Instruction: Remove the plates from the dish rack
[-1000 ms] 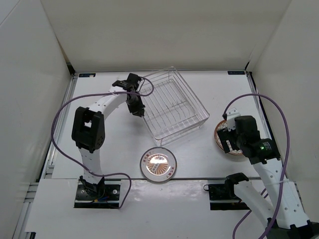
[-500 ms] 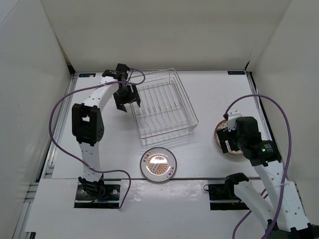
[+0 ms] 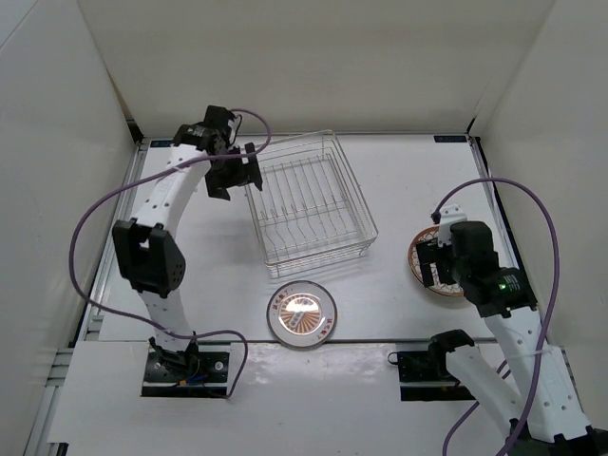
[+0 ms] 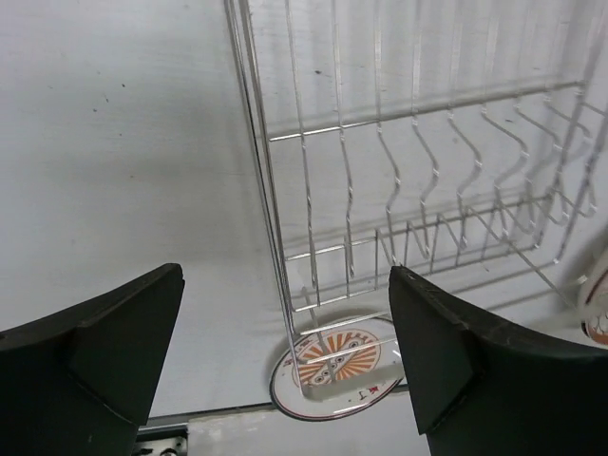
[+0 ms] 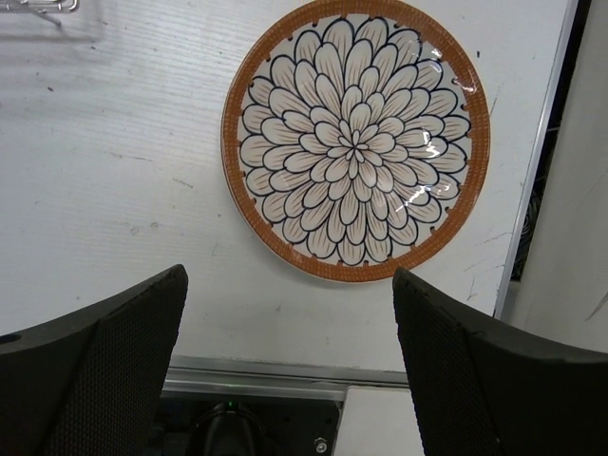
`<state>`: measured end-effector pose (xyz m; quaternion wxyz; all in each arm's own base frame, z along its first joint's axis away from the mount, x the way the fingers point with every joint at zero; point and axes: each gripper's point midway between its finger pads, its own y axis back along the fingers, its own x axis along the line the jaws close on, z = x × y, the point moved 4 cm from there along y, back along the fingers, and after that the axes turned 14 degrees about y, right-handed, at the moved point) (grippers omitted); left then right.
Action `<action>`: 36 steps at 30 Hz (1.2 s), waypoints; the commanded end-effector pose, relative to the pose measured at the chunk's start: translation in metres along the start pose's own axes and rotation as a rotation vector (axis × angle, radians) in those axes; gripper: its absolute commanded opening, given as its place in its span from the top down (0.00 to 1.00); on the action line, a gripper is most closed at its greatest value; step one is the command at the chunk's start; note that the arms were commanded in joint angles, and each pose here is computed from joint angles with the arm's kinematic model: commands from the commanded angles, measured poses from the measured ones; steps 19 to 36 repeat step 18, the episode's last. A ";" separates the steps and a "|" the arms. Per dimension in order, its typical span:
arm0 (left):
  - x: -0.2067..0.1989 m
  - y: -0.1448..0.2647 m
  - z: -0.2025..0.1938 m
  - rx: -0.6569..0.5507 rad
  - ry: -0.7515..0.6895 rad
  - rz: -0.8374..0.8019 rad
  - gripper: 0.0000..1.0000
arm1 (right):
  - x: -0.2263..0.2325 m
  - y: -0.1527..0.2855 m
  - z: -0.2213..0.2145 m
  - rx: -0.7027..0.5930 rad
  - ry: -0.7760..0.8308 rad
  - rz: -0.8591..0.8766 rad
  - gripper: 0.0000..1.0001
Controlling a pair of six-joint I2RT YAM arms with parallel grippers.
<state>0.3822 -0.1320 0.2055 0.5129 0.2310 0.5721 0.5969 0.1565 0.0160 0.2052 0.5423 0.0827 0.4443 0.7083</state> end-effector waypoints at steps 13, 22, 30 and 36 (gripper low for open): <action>0.089 0.094 -0.109 -0.262 -0.388 -0.228 0.00 | -0.020 -0.014 0.034 -0.125 -0.032 -0.118 0.10; 0.120 0.080 -0.142 -0.397 -0.486 -0.292 0.00 | -0.017 -0.024 0.034 -0.127 -0.040 -0.114 0.10; 0.120 0.080 -0.142 -0.397 -0.486 -0.292 0.00 | -0.017 -0.024 0.034 -0.127 -0.040 -0.114 0.10; 0.120 0.080 -0.142 -0.397 -0.486 -0.292 0.00 | -0.017 -0.024 0.034 -0.127 -0.040 -0.114 0.10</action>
